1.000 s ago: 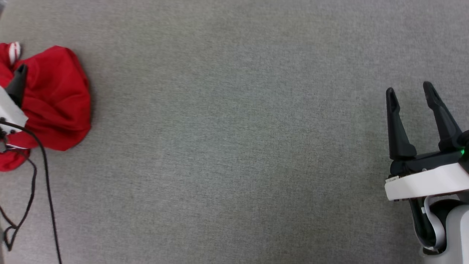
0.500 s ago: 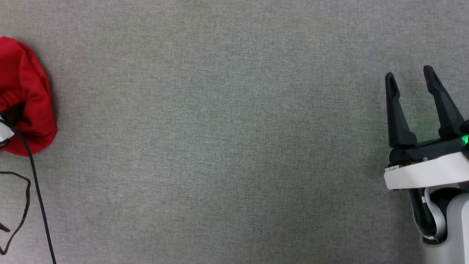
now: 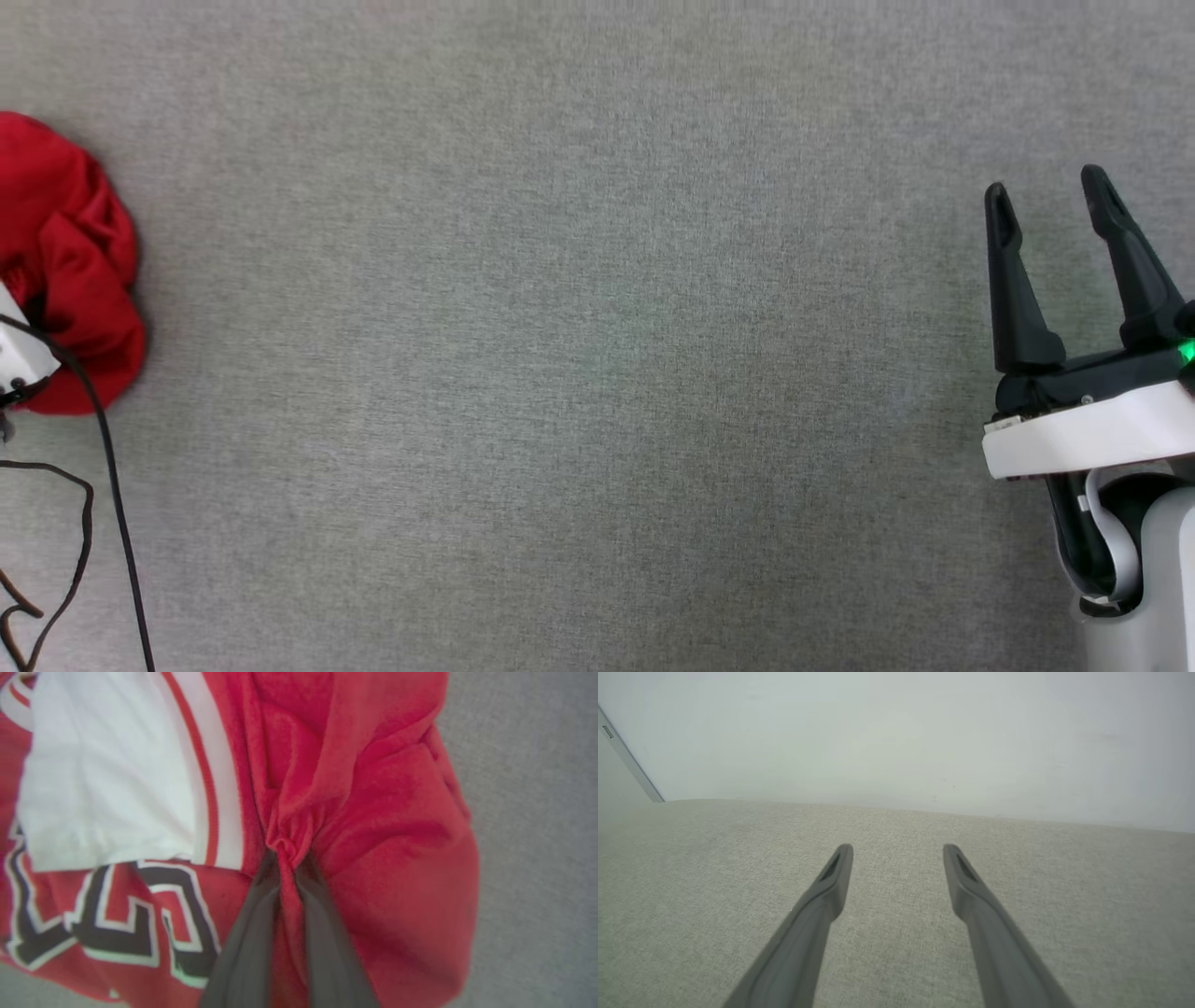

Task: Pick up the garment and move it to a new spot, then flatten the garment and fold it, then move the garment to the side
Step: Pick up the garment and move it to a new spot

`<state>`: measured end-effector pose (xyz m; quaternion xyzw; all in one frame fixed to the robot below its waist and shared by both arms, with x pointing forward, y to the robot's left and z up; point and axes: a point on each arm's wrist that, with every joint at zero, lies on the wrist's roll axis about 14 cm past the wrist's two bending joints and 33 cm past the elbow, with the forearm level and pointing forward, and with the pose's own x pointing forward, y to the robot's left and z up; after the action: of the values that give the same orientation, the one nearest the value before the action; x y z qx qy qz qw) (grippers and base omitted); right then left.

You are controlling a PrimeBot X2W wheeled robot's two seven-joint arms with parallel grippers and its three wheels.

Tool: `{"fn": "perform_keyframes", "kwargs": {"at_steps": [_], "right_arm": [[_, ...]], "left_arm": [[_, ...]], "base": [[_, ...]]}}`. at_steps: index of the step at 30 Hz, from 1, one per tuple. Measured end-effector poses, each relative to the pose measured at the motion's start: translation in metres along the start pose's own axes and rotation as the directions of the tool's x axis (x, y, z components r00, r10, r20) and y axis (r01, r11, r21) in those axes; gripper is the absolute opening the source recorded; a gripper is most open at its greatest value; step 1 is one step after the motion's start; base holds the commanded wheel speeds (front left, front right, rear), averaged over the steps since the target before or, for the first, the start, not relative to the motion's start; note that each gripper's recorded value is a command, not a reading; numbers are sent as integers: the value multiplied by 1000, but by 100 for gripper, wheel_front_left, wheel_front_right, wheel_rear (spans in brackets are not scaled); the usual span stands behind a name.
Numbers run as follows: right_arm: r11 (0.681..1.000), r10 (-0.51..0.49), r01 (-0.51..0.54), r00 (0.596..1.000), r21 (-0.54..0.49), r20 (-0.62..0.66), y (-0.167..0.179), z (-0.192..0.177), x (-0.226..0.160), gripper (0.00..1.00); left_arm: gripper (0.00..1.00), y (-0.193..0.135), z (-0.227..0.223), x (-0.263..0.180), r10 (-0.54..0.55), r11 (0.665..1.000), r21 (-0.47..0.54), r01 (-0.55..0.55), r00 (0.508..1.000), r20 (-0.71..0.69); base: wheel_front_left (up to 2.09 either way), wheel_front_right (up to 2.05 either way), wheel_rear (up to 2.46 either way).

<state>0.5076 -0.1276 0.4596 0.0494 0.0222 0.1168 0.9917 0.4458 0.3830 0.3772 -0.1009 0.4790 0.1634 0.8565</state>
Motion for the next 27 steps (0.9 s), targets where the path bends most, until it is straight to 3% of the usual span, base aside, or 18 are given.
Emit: {"fn": "perform_keyframes", "kwargs": {"at_steps": [7, 15, 22, 27], "right_arm": [[1000, -10, 10, 999, -1, 46, 2, 23, -11, 100], [999, -33, 34, 995, -9, 92, 4, 51, -36, 100], [997, -66, 69, 989, -24, 130, 1, 75, -69, 100], [995, -91, 98, 984, -34, 154, -2, 91, -95, 100]], "left_arm": [[0, -3, 58, -37, 6, 997, 68, -28, 952, 306], [0, -25, 111, -103, -66, 991, 130, -20, 776, 627], [0, -55, 127, -159, -164, 983, 180, 36, 612, 773], [0, -87, 118, -186, -258, 966, 217, 140, 542, 799]], "base": [[0, 0, 0], [0, 0, 0], [0, 0, 0], [0, 0, 0]]}}
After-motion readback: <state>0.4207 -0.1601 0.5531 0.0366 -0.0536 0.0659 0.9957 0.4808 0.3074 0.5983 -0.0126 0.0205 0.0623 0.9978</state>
